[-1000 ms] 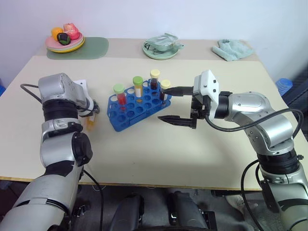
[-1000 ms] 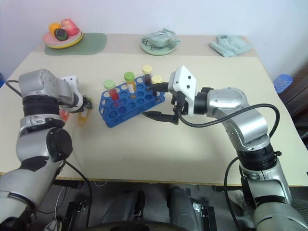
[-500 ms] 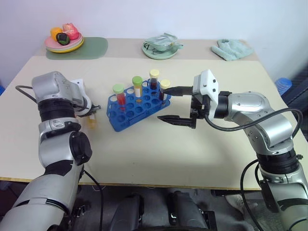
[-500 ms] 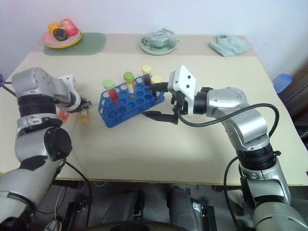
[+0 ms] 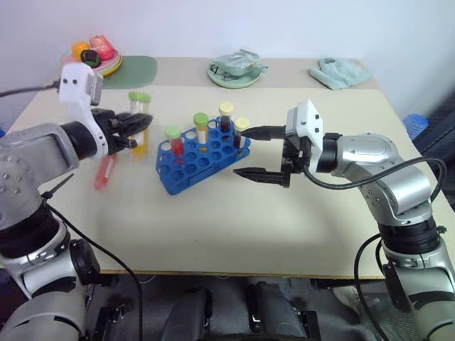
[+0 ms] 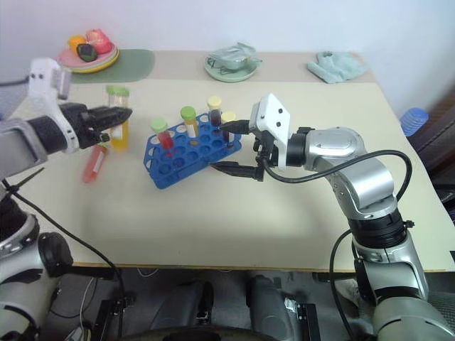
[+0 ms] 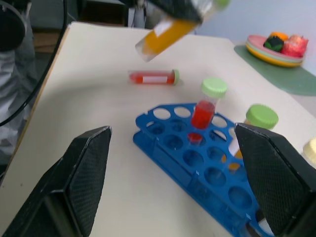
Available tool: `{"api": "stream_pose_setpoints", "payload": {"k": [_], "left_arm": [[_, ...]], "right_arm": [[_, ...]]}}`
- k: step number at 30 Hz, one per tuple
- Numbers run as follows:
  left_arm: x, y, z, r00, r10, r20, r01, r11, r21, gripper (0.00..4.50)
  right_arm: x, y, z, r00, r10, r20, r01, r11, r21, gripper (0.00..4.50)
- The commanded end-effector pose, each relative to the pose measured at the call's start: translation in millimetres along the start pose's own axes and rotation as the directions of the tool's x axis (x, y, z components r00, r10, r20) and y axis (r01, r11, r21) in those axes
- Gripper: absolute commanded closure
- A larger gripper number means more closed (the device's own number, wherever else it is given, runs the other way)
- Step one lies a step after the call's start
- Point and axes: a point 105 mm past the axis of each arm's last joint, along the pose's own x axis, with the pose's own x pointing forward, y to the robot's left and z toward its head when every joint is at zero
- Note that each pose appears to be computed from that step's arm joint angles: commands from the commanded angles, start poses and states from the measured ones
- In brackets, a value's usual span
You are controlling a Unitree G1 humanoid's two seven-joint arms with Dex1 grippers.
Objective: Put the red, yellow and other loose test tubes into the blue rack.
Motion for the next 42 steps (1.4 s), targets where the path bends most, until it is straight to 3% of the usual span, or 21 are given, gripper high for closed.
{"api": "stream_pose_setpoints", "payload": {"k": [1, 4, 5, 6, 10, 19, 29, 42], "left_arm": [[9, -17, 14, 0.982, -0.093, 0.162, 0.071, 0.989, 0.131, 3.69], [25, -15, 2, 0.983, -0.079, 0.165, 0.057, 0.989, 0.135, 3.69], [31, -9, 15, 0.947, -0.007, 0.320, -0.058, 0.979, 0.194, 3.69], [42, -8, 12, 0.926, 0.017, 0.378, -0.105, 0.971, 0.213, 3.69], [72, -8, -18, 0.900, 0.043, 0.433, -0.201, 0.924, 0.326, 3.69], [90, -18, -75, 0.904, -0.043, 0.425, -0.129, 0.921, 0.368, 3.69], [107, -31, -122, 0.928, -0.111, 0.355, -0.032, 0.928, 0.372, 3.69], [125, -25, -148, 0.955, -0.036, 0.295, -0.055, 0.953, 0.297, 3.69]], "right_arm": [[-7, -3, 16, 0.999, -0.032, 0.043, 0.033, 0.999, -0.034, 0.41], [-9, -4, 17, 0.998, -0.048, 0.043, 0.049, 0.998, -0.029, 0.41], [-10, -5, 17, 0.997, -0.061, 0.046, 0.063, 0.998, -0.025, 0.41], [-12, -5, 17, 0.996, -0.076, 0.045, 0.077, 0.997, -0.023, 0.41], [-15, -4, 17, 0.994, -0.106, 0.041, 0.107, 0.994, -0.018, 0.41], [-29, -1, 15, 0.987, -0.159, 0.000, 0.159, 0.987, -0.013, 0.41], [-36, 1, 15, 0.982, -0.187, -0.024, 0.187, 0.982, -0.007, 0.41], [-42, 4, 16, 0.977, -0.210, -0.039, 0.210, 0.978, -0.006, 0.41]]}}
